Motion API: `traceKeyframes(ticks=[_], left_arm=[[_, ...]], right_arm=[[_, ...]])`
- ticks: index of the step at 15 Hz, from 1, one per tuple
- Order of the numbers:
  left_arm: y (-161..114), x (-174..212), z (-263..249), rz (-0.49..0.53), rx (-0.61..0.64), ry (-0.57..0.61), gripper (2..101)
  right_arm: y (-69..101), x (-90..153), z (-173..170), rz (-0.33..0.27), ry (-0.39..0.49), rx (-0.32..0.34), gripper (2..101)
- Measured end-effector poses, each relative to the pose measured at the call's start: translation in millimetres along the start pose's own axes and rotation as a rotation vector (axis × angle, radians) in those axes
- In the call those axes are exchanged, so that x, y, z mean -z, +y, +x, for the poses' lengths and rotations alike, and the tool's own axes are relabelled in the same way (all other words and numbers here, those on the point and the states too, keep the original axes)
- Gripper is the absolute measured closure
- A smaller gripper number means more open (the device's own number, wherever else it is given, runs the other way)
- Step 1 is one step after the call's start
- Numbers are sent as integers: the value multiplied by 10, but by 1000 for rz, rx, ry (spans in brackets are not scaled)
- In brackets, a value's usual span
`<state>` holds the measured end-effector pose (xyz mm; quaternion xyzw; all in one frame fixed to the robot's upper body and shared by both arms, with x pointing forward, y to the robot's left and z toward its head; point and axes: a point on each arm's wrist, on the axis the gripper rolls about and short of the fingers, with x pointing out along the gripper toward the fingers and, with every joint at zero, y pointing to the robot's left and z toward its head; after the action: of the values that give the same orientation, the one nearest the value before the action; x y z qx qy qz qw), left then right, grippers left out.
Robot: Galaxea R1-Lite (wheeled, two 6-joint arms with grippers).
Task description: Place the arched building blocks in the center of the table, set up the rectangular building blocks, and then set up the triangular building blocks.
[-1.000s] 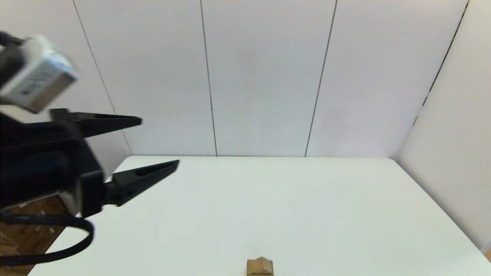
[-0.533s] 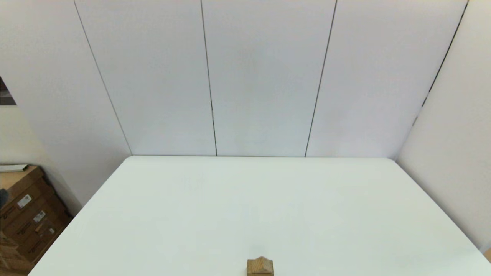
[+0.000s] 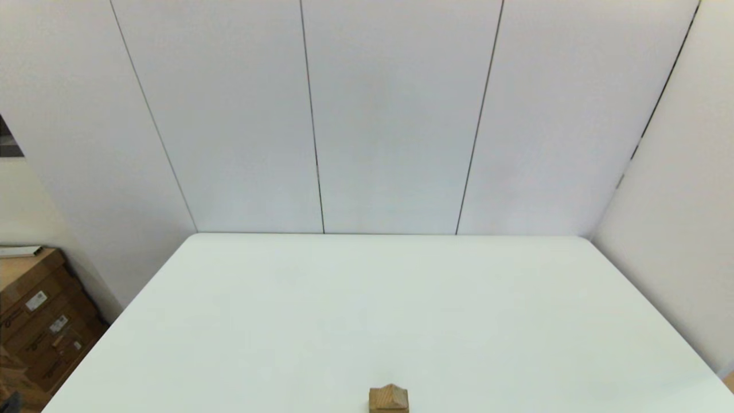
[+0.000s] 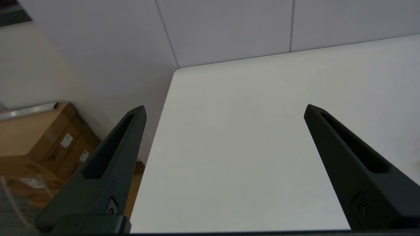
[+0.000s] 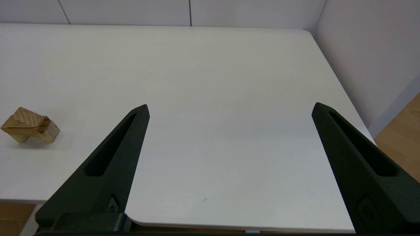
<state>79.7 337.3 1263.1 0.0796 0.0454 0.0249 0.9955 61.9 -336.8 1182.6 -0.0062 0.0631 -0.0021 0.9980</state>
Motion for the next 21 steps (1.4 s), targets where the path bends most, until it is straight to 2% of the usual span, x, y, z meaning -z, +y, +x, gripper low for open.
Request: traceKeyframes(ticks=[3,7,8,11,12,21], left_arm=[[-44,212,-51,43,-35,2,58],[-113,595,-85,41,-24,-16,55],[-121,641,-88,14,-20,-32,55],[-150,739,-75,-156,35,-51,54],[-154,756,-71,-172,42,-55,54],[-160,784,-65,-139,46,-51,54]], right_arm=[[0,0,0,0,0,0,43],[0,0,0,0,0,0,43],[0,0,0,0,0,0,43],[0,0,0,0,0,0,43],[0,0,0,0,0,0,43],[0,0,0,0,0,0,43]])
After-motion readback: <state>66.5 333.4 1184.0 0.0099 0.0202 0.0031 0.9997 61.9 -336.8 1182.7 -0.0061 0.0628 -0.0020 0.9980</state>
